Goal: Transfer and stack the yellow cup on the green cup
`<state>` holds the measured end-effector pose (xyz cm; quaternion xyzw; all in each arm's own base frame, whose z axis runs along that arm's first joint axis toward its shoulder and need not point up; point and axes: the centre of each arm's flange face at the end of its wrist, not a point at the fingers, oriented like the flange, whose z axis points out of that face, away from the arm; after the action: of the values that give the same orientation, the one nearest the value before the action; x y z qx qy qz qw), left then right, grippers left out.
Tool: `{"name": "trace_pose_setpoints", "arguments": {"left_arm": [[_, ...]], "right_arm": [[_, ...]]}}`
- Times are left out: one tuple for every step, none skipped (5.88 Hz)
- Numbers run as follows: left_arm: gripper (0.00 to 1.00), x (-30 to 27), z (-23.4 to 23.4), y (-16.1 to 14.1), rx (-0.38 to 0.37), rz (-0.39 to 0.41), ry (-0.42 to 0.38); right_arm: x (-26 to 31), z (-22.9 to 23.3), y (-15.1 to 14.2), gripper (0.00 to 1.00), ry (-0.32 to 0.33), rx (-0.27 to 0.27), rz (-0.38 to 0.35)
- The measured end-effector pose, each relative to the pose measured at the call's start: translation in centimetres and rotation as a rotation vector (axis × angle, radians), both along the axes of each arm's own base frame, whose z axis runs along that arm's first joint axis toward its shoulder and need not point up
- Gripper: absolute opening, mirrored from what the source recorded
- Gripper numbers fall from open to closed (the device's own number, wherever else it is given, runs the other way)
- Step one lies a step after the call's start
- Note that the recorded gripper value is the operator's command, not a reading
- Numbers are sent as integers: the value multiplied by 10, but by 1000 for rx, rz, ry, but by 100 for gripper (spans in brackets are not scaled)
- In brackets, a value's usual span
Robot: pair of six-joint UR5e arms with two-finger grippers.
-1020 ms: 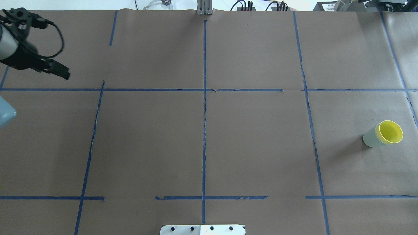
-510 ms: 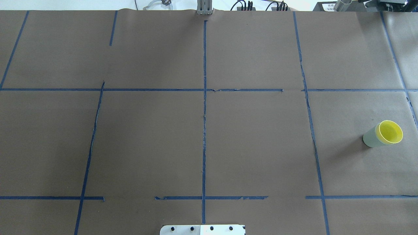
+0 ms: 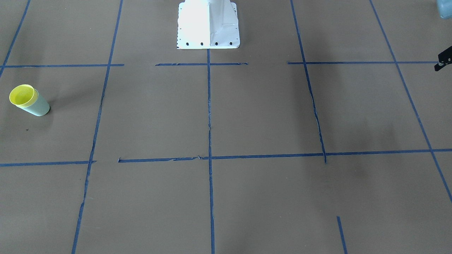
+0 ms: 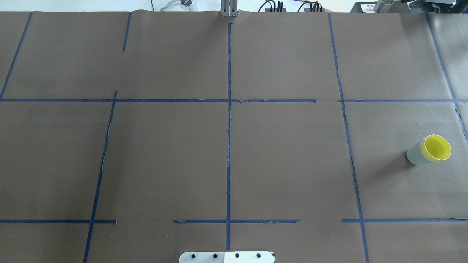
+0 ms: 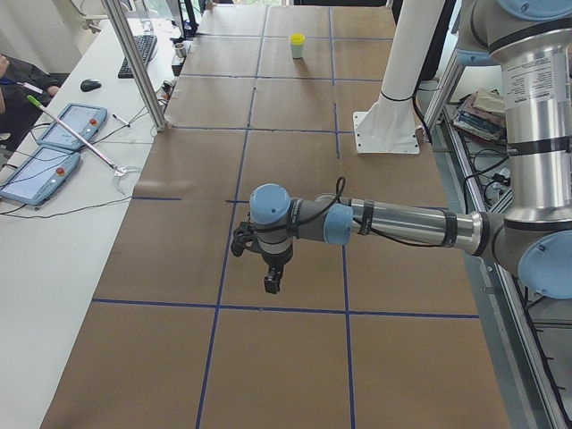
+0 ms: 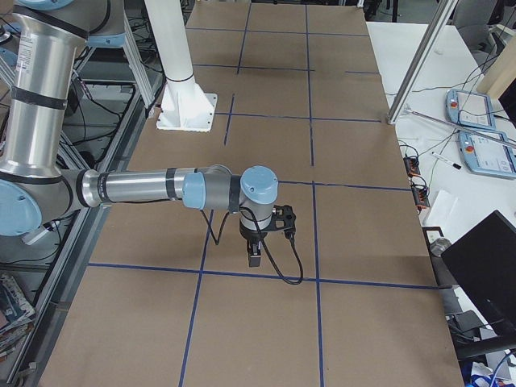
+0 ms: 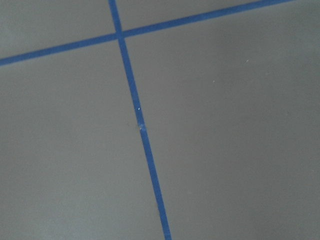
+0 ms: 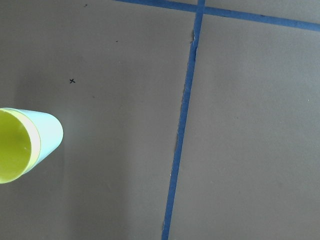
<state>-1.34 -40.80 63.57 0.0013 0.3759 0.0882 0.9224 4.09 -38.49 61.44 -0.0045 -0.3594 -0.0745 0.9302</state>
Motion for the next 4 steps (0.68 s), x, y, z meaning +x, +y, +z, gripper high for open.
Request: {"name": "trace_pose_setpoints", "arguments": {"left_arm": [[100,-12,19,4,-35,-32,-3],[100,-22,26,8,-51,-57,-7],[100,-27,31,10,-60,-68,-12],[100,-28,34,10,-63,-70,-15]], "right_arm": [[0,0,0,100,-1,0,1],[0,0,0,100,-1,0,0],[0,0,0,100,-1,1,-1],[0,0,0,100,-1,3,-3]]}}
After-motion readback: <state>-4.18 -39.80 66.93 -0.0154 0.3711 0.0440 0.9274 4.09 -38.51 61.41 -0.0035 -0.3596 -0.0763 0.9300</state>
